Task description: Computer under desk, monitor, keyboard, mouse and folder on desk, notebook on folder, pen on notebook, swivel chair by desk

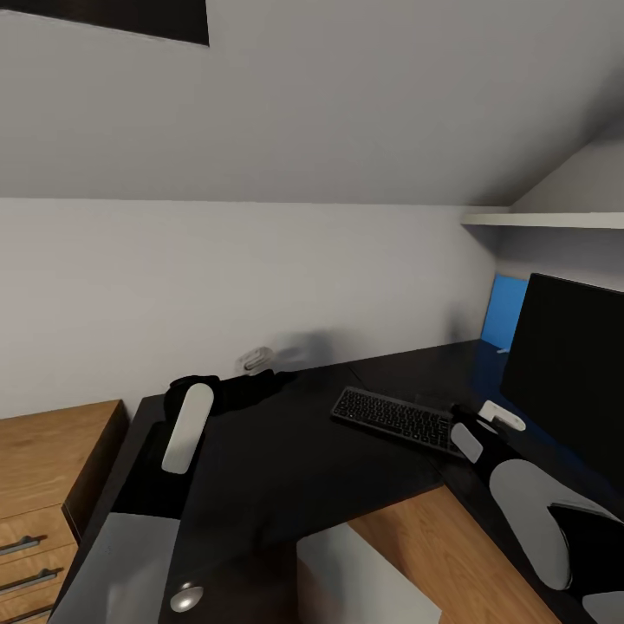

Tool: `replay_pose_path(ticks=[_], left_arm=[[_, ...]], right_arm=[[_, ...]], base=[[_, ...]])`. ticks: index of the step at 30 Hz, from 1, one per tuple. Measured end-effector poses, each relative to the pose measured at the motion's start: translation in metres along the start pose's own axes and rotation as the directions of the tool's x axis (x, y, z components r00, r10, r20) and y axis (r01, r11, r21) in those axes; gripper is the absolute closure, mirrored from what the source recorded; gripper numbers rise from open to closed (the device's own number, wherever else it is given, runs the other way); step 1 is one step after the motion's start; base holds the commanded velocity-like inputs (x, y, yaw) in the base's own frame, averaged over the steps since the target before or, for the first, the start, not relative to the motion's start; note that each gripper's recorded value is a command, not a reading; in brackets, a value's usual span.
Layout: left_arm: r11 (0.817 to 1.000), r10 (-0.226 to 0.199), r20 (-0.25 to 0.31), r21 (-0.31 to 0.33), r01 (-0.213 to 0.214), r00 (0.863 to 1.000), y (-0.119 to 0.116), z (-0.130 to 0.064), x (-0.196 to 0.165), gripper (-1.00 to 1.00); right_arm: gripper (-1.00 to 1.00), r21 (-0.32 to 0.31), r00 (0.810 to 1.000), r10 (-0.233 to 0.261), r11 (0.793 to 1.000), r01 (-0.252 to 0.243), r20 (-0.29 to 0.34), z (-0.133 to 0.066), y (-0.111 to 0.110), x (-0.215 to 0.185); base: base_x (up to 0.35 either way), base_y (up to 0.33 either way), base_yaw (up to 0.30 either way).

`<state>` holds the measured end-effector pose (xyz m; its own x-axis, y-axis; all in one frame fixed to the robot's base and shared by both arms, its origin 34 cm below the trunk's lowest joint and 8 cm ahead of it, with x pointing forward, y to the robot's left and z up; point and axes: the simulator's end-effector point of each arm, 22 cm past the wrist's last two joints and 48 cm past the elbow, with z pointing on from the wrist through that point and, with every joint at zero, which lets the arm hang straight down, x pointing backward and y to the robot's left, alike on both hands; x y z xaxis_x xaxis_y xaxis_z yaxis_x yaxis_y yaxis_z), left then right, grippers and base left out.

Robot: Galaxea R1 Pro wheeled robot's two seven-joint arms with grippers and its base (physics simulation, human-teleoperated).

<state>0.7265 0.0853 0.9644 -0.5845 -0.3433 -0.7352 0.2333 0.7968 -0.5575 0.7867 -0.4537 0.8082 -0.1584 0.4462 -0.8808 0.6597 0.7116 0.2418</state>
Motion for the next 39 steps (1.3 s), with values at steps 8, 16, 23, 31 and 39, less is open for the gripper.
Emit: replay_pose_path(ticks=[8,16,23,31,39], left_arm=[[1.0,0.0,0.0,0.0,0.0,1.0,0.0001,0.0,0.0001,-1.0],[1.0,0.001,0.0,0.001,-0.001,1.0,-0.0007,-0.0007,-0.0002,-1.0],[1.0,0.0,-0.003,0.005,0.0,1.0,-0.0017,-0.0009,0.0003,-1.0],[1.0,0.002,-0.002,0.004,-0.002,1.0,-0.002,-0.0011,0.0001,-1.0],[1.0,0.001,-0.001,0.003,-0.001,1.0,-0.0017,-0.0012,-0.0001,-1.0]], right_arm=[[-1.0,-0.001,1.0,0.001,1.0,-0.001,0.001,-0.0002,0.0006,-0.0002],[-1.0,-0.002,1.0,0.002,1.0,-0.002,0.003,-0.0008,0.0008,-0.0013],[-1.0,-0.002,1.0,0.002,1.0,-0.002,0.004,-0.0008,0.0006,-0.0018],[-1.0,-0.004,1.0,0.001,1.0,-0.001,0.004,-0.0009,0.0012,-0.0016],[-1.0,-0.003,1.0,0.001,1.0,-0.001,0.005,-0.0007,0.0006,-0.0022]], base=[[0.0,0.0,-0.012],[0.0,0.0,-0.09],[0.0,0.0,-0.017],[0.0,0.0,-0.001],[0.0,0.0,0.0]])
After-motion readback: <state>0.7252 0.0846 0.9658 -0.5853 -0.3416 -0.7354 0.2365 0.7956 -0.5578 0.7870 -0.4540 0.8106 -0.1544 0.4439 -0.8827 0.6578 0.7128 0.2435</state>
